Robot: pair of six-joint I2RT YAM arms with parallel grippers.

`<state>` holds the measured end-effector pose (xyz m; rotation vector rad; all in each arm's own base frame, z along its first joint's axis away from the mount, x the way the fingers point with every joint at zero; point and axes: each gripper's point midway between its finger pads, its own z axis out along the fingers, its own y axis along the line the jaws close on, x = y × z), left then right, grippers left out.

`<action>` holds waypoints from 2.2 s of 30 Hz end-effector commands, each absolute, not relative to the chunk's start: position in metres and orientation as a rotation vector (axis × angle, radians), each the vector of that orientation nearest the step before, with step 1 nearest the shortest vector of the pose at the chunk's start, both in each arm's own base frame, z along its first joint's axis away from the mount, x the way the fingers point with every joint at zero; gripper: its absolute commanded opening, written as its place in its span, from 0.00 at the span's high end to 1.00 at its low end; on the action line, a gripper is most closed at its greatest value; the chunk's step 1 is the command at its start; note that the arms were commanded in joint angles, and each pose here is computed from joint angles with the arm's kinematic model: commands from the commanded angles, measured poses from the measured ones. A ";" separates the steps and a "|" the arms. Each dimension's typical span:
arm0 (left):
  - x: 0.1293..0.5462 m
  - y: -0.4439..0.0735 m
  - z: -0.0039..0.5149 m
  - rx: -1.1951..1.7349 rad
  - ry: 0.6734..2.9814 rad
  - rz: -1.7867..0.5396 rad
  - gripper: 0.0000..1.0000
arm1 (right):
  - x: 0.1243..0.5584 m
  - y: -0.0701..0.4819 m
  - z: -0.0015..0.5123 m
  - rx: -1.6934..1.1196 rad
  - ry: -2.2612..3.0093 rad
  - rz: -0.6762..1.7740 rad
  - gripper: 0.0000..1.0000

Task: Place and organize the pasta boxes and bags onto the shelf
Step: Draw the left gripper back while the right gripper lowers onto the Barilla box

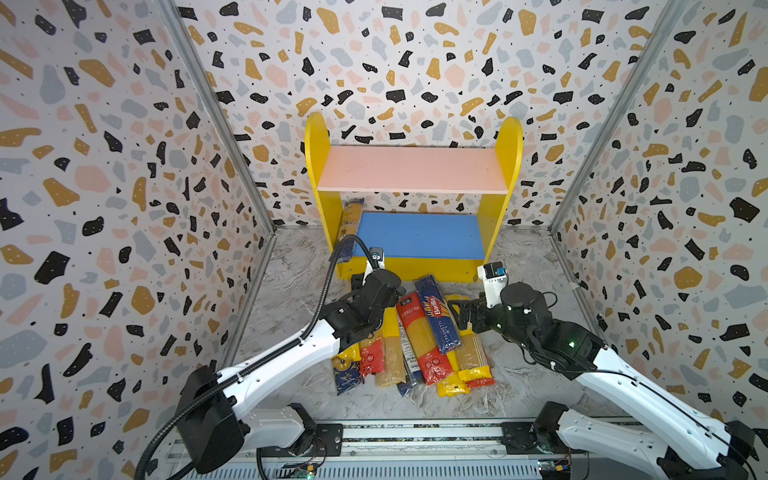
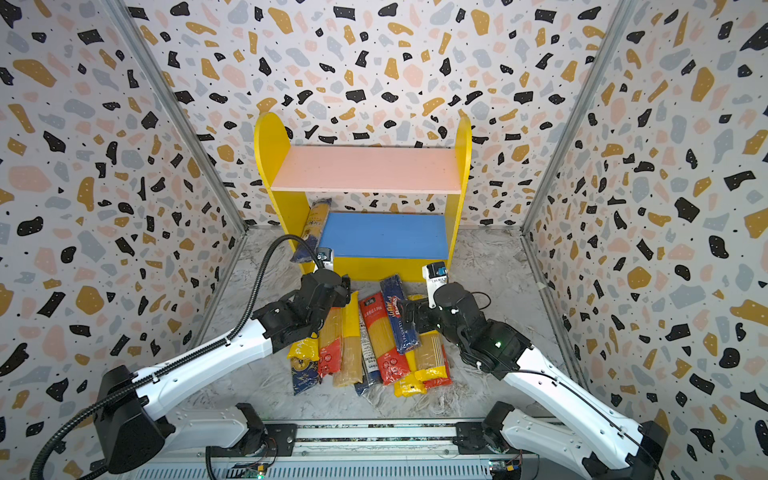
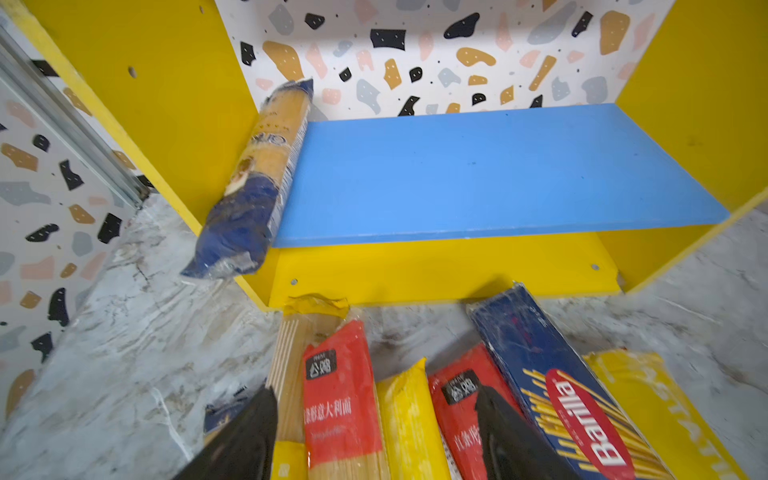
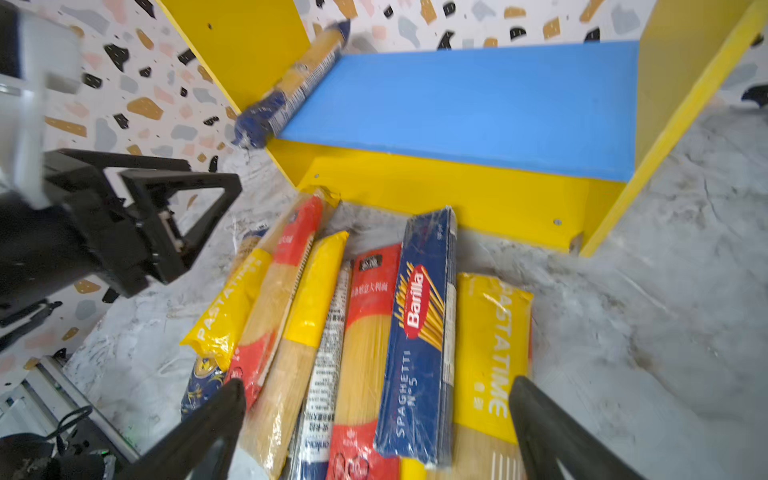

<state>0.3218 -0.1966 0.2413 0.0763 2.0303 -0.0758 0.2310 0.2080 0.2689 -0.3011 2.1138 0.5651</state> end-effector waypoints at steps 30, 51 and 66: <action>0.232 -0.196 0.166 -0.024 2.102 -0.285 0.20 | 0.195 0.201 0.160 -0.297 2.355 0.297 0.01; 0.238 -0.157 0.196 -0.069 2.033 -0.219 0.08 | 0.235 0.238 0.110 -0.435 2.446 0.065 0.01; 0.243 -0.134 0.211 -0.123 1.999 -0.213 0.06 | 0.257 0.246 0.082 -0.468 2.496 0.029 0.02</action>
